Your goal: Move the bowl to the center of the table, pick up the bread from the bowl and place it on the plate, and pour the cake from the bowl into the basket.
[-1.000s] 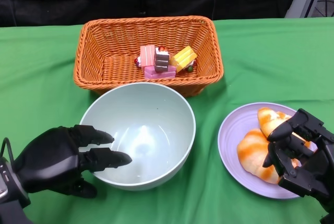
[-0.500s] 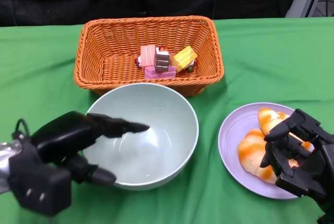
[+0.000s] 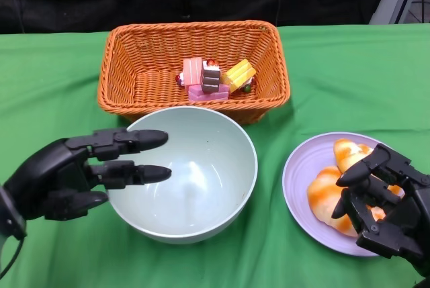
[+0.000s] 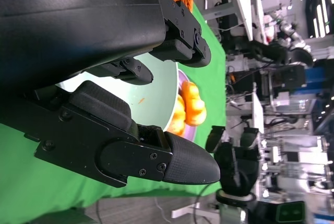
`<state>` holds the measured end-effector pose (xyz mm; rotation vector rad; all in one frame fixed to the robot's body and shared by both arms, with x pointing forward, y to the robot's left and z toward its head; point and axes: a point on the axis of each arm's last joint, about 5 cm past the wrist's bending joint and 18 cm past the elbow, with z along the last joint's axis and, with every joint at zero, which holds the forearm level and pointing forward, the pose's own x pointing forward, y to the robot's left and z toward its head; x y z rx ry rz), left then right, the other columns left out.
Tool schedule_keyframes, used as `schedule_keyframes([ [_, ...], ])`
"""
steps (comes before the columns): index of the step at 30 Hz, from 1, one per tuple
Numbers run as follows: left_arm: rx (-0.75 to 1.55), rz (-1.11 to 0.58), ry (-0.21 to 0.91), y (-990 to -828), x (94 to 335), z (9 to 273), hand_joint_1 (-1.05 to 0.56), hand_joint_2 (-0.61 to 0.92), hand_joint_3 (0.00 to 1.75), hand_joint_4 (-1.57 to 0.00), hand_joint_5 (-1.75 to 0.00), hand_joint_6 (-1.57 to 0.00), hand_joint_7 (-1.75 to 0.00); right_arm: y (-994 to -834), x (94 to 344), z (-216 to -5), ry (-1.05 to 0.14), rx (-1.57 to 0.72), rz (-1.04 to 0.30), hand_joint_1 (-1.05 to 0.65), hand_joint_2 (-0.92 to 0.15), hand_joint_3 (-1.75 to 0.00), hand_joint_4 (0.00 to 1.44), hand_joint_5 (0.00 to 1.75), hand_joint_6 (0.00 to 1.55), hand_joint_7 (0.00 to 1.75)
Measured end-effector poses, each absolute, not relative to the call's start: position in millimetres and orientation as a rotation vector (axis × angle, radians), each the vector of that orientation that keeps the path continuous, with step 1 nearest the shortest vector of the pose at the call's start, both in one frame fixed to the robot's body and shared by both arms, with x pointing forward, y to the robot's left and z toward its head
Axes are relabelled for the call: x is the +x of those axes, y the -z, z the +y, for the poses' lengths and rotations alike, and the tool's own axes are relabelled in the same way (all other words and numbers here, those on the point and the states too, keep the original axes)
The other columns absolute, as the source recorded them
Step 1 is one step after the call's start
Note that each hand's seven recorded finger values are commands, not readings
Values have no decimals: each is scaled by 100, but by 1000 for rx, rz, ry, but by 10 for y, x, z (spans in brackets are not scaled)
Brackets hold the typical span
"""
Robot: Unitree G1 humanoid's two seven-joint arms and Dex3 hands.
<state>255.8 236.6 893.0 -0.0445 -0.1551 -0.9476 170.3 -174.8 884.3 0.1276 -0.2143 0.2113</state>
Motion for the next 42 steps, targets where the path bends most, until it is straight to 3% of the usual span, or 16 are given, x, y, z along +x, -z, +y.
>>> schedule_keyframes([
  [2, -104, -230, 837, -8884, 2454, 2331, -49, 89, 11, -90, -21, -81, -8, -8871, 1671, -1750, -252, 144, -226, 1, -49, -113, 61, 154, 57, 124],
  [3, -157, -265, 735, -8808, 2353, 2280, -43, 89, 7, -97, -23, -89, -8, -8897, 1641, -1753, -286, 150, -235, 1, -47, -116, 61, 154, 56, 122],
  [6, -246, -233, 582, -8611, 2130, 2176, -31, 91, 7, -105, -31, -102, -7, -8930, 1609, -1755, -331, 159, -242, -2, -44, -119, 60, 155, 57, 124],
  [11, -263, -230, 487, -8636, 2089, 2202, -26, 92, 10, -105, -39, -107, -6, -8954, 1634, -1786, -347, 127, -242, -4, -44, -118, 60, 157, 57, 128],
  [12, -255, -231, 473, -8646, 2090, 2195, -19, 92, 21, -96, -78, -112, -23, -8953, 1636, -1787, -348, 125, -238, -3, -45, -118, 60, 161, 57, 135],
  [14, -238, -225, 438, -8638, 2084, 2155, -15, 92, 27, -84, -112, -97, -65, -8957, 1649, -1788, -357, 119, -220, -2, -45, -118, 60, 164, 57, 141],
  [17, -227, -215, 415, -8625, 2078, 2119, -14, 92, 28, -81, -119, -92, -78, -8978, 1666, -1787, -366, 113, -217, -2, -45, -118, 60, 165, 56, 143],
  [19, -186, -230, 399, -8633, 2070, 2127, -14, 91, 33, -77, -131, -83, -99, -8991, 1676, -1777, -373, 111, -223, -1, -47, -117, 61, 170, 54, 148],
  [24, -110, -247, 333, -8586, 2025, 2180, -16, 90, 37, -72, -146, -76, -119, -8947, 1598, -1762, -374, 115, -206, -1, -47, -119, 61, 172, 53, 150],
  [32, -118, -240, 291, -8535, 2003, 2223, -17, 91, 35, -73, -147, -77, -115, -8960, 1346, -1799, -334, 115, -188, -2, -47, -120, 59, 175, 48, 158],
  [36, -120, -239, 264, -8541, 2007, 2247, -17, 92, 33, -73, -148, -79, -114, -8982, 1287, -1831, -294, 112, -188, 2, -43, -130, 60, 175, 47, 161],
  [42, -91, -275, 217, -8566, 2024, 2279, -18, 92, 34, -74, -149, -78, -116, -8998, 1214, -1839, -268, 107, -183, 7, -44, -132, 58, 175, 46, 162],
])
